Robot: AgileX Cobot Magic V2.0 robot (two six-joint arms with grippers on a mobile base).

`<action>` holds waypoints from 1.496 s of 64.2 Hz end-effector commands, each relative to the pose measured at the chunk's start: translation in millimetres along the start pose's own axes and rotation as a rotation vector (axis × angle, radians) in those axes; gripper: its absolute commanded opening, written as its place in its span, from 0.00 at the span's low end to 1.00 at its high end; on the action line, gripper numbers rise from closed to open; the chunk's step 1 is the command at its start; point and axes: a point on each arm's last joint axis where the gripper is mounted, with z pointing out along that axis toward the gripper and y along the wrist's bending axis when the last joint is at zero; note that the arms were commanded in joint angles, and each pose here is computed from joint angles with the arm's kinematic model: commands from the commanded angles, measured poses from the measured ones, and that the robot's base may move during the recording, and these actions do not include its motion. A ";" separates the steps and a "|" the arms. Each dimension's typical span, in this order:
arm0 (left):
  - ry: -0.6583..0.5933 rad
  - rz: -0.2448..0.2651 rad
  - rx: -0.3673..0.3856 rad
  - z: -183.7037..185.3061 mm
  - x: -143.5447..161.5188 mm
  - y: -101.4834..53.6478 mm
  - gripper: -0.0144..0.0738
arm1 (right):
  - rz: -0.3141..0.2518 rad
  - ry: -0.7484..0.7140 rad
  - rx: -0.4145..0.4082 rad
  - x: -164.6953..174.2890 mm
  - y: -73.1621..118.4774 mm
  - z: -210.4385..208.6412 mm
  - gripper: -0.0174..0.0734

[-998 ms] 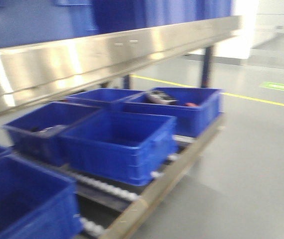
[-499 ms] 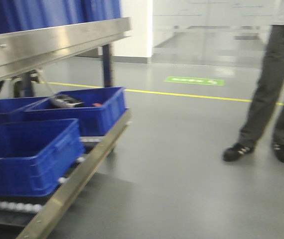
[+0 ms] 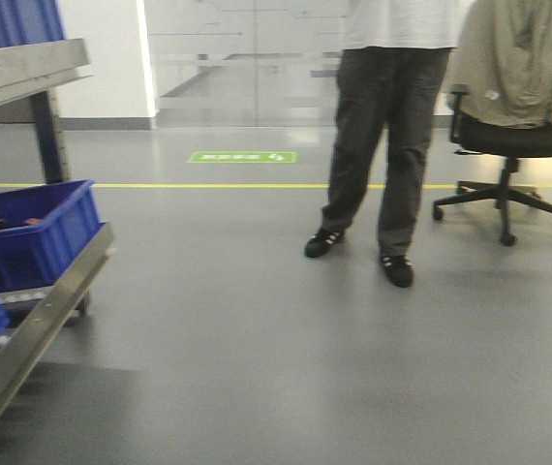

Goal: Fetch blue bin and place on conveyor start
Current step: 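Hold the bin with both grippers while the base turns across the floor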

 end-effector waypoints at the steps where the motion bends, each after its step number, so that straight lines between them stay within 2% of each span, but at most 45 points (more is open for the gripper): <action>1: -0.056 0.008 0.008 -10.8 -7.3 2.3 0.04 | -0.013 -0.068 -0.004 -8.0 -1.1 -6.7 0.02; 25: -0.056 0.008 0.008 -10.8 -7.3 2.3 0.04 | -0.014 -0.069 -0.003 -8.1 -1.2 -6.7 0.02; 41: -0.056 0.008 0.008 -10.8 -7.3 2.3 0.04 | -0.065 -0.075 0.019 -8.7 -3.0 -6.7 0.02; 96: -0.056 0.008 0.008 -10.8 -7.3 2.3 0.04 | -0.071 -0.080 0.029 -9.2 -3.8 -6.8 0.02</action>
